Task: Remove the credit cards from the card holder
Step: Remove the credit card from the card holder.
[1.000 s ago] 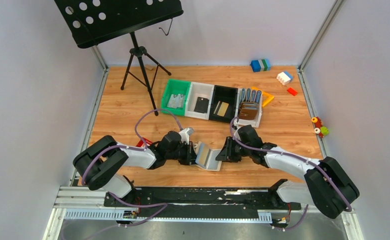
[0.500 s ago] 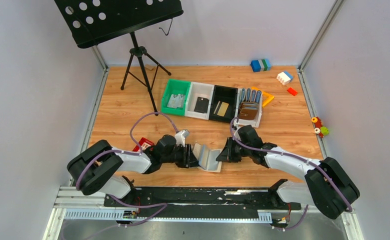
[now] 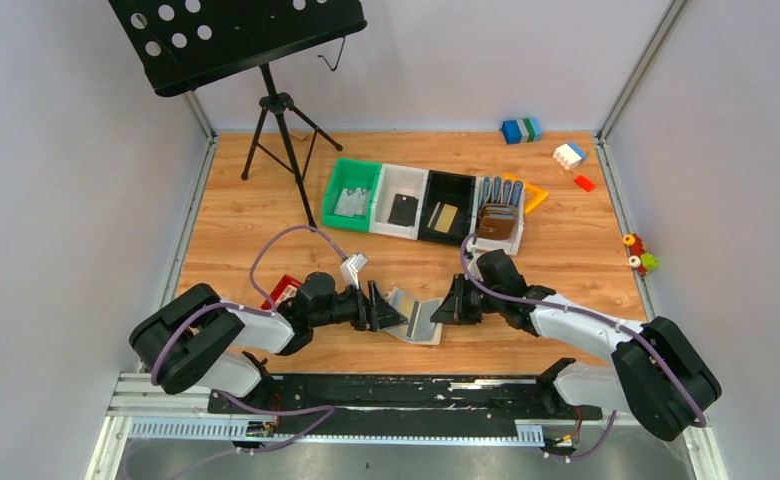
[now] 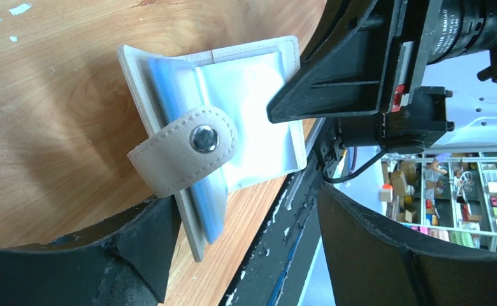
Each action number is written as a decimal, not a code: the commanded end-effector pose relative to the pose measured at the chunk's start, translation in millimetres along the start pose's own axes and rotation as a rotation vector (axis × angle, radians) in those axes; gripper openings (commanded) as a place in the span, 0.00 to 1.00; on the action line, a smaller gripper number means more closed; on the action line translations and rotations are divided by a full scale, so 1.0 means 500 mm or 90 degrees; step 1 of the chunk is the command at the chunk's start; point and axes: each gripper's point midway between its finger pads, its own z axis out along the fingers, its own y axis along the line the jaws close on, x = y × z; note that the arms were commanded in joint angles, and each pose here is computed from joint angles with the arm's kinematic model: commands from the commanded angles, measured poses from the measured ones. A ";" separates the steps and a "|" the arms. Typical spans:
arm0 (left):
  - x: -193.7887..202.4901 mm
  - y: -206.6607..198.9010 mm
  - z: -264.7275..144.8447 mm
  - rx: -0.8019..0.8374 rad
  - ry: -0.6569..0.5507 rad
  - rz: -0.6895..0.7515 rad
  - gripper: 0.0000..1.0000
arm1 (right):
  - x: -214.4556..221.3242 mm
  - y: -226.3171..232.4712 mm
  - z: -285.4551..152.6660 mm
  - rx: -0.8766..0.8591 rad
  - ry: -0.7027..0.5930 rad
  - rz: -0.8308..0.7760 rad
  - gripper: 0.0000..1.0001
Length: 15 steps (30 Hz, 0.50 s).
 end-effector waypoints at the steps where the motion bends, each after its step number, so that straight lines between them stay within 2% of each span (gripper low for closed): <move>1: -0.027 -0.038 -0.005 0.066 -0.043 0.009 0.84 | -0.014 0.032 -0.005 -0.043 -0.014 -0.035 0.00; 6: -0.016 -0.008 0.016 0.029 -0.009 -0.001 0.81 | -0.013 0.041 -0.006 -0.052 -0.009 -0.038 0.00; 11: -0.010 0.023 0.039 -0.008 0.015 -0.006 0.60 | -0.023 0.054 -0.008 -0.067 -0.021 -0.052 0.00; 15: -0.008 0.026 0.043 -0.005 0.013 -0.011 0.36 | -0.024 0.043 -0.006 -0.052 -0.025 -0.058 0.00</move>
